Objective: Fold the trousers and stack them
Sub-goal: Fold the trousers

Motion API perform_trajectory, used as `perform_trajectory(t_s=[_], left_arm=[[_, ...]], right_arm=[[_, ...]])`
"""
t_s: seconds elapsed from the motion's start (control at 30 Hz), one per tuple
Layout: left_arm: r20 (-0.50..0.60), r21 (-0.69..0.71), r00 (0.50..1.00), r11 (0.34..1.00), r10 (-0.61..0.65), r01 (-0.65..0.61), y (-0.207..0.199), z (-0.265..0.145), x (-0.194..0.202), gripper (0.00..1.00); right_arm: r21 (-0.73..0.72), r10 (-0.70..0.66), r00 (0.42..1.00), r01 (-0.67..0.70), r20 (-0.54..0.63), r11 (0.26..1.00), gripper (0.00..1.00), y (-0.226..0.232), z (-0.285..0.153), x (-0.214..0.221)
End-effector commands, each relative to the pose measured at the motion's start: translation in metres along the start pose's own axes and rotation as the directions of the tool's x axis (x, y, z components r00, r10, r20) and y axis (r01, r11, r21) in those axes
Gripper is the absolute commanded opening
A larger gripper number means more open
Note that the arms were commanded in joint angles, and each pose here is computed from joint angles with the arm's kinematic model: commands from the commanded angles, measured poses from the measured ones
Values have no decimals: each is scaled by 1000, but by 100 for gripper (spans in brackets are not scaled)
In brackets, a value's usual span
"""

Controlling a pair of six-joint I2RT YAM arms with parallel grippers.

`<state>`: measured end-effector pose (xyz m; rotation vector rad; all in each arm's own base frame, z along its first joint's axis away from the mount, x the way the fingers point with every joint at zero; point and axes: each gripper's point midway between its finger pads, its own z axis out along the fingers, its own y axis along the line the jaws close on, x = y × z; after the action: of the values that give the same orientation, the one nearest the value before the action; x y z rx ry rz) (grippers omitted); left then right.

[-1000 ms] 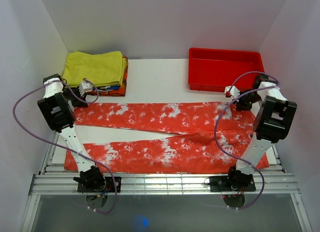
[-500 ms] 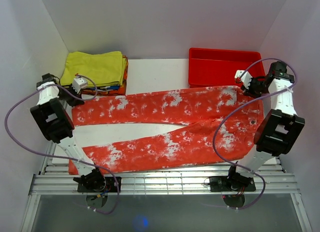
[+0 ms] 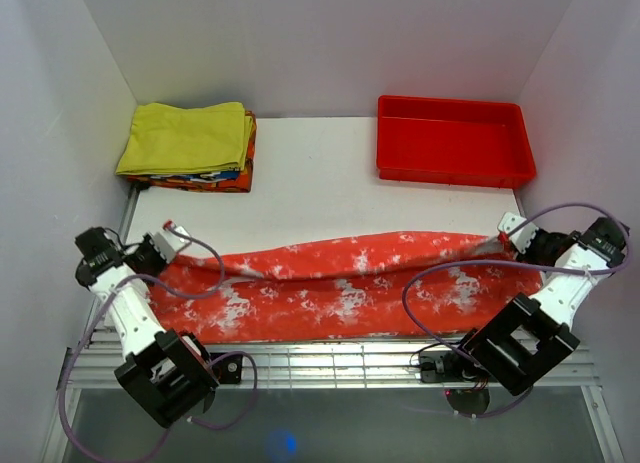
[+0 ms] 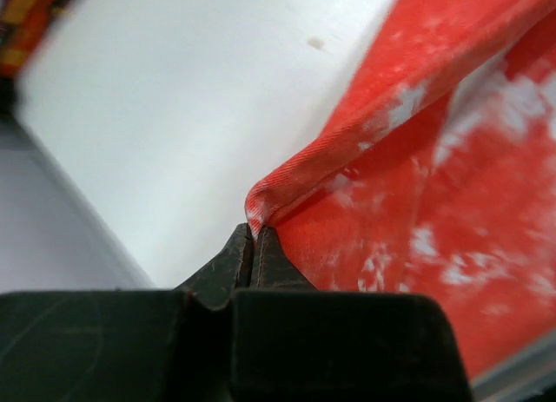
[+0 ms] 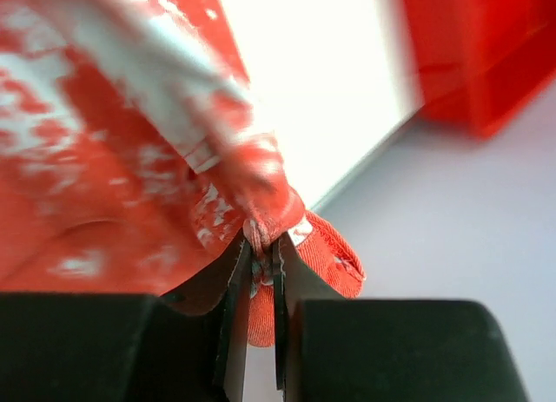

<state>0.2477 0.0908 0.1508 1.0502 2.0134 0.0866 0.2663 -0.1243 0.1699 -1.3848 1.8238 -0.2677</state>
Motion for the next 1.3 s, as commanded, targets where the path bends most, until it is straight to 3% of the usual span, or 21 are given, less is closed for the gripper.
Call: perform_trajectory(t_s=[0.0,0.13,0.27,0.4,0.47,0.53,0.63,0.83,0.93,1.07,1.27], left_arm=[[-129,180,990,983,61,-37,-78,7,46,0],[-270,320,961,947,51,39,-129,3,86,0],[-362,380,932,910,-21,168,-132,6,107,0],[-487,331,863,885,-136,327,-105,18,135,0],[-538,265,803,853,-257,450,-91,26,142,0],[-564,189,739,814,-369,550,-64,42,151,0],[-554,106,703,800,-445,590,-24,68,159,0],[-480,-44,738,853,-475,520,66,110,147,0],[-432,-53,748,842,-503,536,94,116,134,0],[-311,-11,832,877,-459,480,142,104,89,0],[-175,-64,908,925,-380,375,190,75,42,0]], right_arm=[[-116,-258,966,254,-22,960,8,45,0,26],[-265,-215,976,202,-20,943,8,95,0,48],[-376,-210,978,194,-3,906,8,137,10,57],[-388,-240,970,214,-20,896,8,153,21,66],[-402,-213,977,187,-22,896,8,157,28,64],[-407,-153,987,123,-43,905,8,154,39,60],[-415,-48,997,20,-57,909,8,140,55,48],[-370,69,996,-85,-57,925,8,75,85,26],[-384,143,989,-147,-40,912,8,60,82,15],[-318,133,991,-133,-23,939,8,13,67,5],[-241,136,990,-120,48,963,8,-31,50,-19]])
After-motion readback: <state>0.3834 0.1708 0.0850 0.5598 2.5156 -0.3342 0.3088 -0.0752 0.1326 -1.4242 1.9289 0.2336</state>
